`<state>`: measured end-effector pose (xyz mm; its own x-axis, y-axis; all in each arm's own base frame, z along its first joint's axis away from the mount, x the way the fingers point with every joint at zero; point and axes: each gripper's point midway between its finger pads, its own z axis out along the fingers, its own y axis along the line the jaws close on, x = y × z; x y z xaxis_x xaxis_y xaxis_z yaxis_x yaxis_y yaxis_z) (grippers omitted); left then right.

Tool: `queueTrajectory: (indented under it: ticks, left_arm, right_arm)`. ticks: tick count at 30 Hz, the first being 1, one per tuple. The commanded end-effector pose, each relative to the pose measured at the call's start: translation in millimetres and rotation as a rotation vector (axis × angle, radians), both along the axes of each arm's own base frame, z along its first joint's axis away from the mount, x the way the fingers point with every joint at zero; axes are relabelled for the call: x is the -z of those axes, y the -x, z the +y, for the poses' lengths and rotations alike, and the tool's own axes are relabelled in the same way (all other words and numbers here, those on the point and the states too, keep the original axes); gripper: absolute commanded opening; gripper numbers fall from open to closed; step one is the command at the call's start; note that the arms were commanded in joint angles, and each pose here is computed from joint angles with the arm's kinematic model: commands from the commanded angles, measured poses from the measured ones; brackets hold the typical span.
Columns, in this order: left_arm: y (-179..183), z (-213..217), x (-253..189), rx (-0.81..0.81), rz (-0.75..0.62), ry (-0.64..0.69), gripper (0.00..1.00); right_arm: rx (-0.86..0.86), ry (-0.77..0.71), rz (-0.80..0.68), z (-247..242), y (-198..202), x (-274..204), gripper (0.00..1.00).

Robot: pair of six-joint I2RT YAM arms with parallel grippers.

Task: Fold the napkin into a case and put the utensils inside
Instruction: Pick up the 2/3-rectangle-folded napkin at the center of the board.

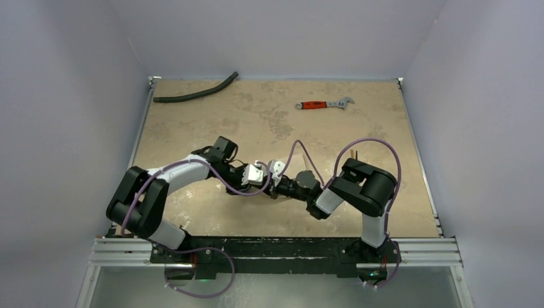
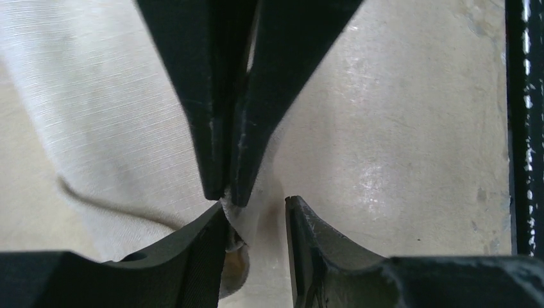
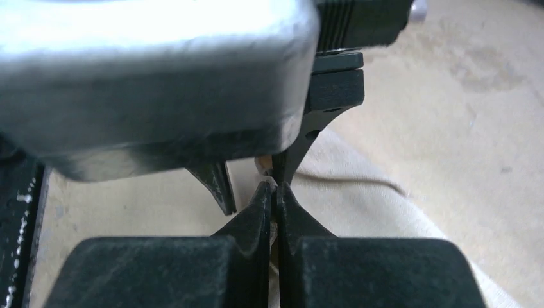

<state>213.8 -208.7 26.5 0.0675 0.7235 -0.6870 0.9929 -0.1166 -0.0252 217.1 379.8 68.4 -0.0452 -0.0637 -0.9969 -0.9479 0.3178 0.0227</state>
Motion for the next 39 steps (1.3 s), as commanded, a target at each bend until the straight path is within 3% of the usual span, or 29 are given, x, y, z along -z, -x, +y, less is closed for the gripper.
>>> queueTrajectory:
  ticks: [1, 5, 15, 16, 18, 21, 28, 32, 34, 35, 39]
  left_arm:
    - [-37, -10, -44, -0.146, -0.157, 0.139, 0.38]
    - [-27, -12, -56, -0.119, -0.158, 0.179, 0.40]
    - [-8, -4, -27, -0.013, -0.128, 0.128, 0.41]
    - [-9, -4, -26, -0.012, -0.137, 0.127, 0.40]
    - [-15, -6, -26, -0.026, -0.154, 0.132, 0.25]
    - [-20, -7, -26, -0.044, -0.162, 0.136, 0.00]
    - [-29, -8, -27, -0.118, -0.172, 0.149, 0.00]
    - [-28, -6, -26, -0.127, -0.172, 0.149, 0.00]
    - [-28, -6, -27, -0.129, -0.170, 0.152, 0.00]
    - [-28, -7, -28, -0.130, -0.172, 0.154, 0.00]
    - [-28, -7, -31, -0.127, -0.173, 0.155, 0.00]
  right_arm:
    - [-0.044, -0.189, -0.177, 15, -5, -70, 0.00]
    - [-0.072, -0.190, -0.159, 18, 0, -64, 0.00]
    - [-0.136, -0.194, -0.161, 23, 8, -63, 0.00]
    - [-0.138, -0.193, -0.163, 23, 9, -63, 0.00]
    - [-0.149, -0.204, -0.132, 24, 12, -63, 0.00]
    - [-0.131, -0.223, -0.128, 20, 11, -68, 0.12]
    - [-0.031, -0.230, -0.152, -6, -2, -79, 0.52]
    - [-0.004, -0.219, -0.142, -24, -1, -77, 0.67]
    - [-0.018, -0.199, -0.124, -26, 3, -69, 0.92]
    - [-0.035, -0.192, -0.110, -25, 7, -64, 0.98]
    - [-0.073, -0.198, -0.102, -21, 12, -57, 0.99]
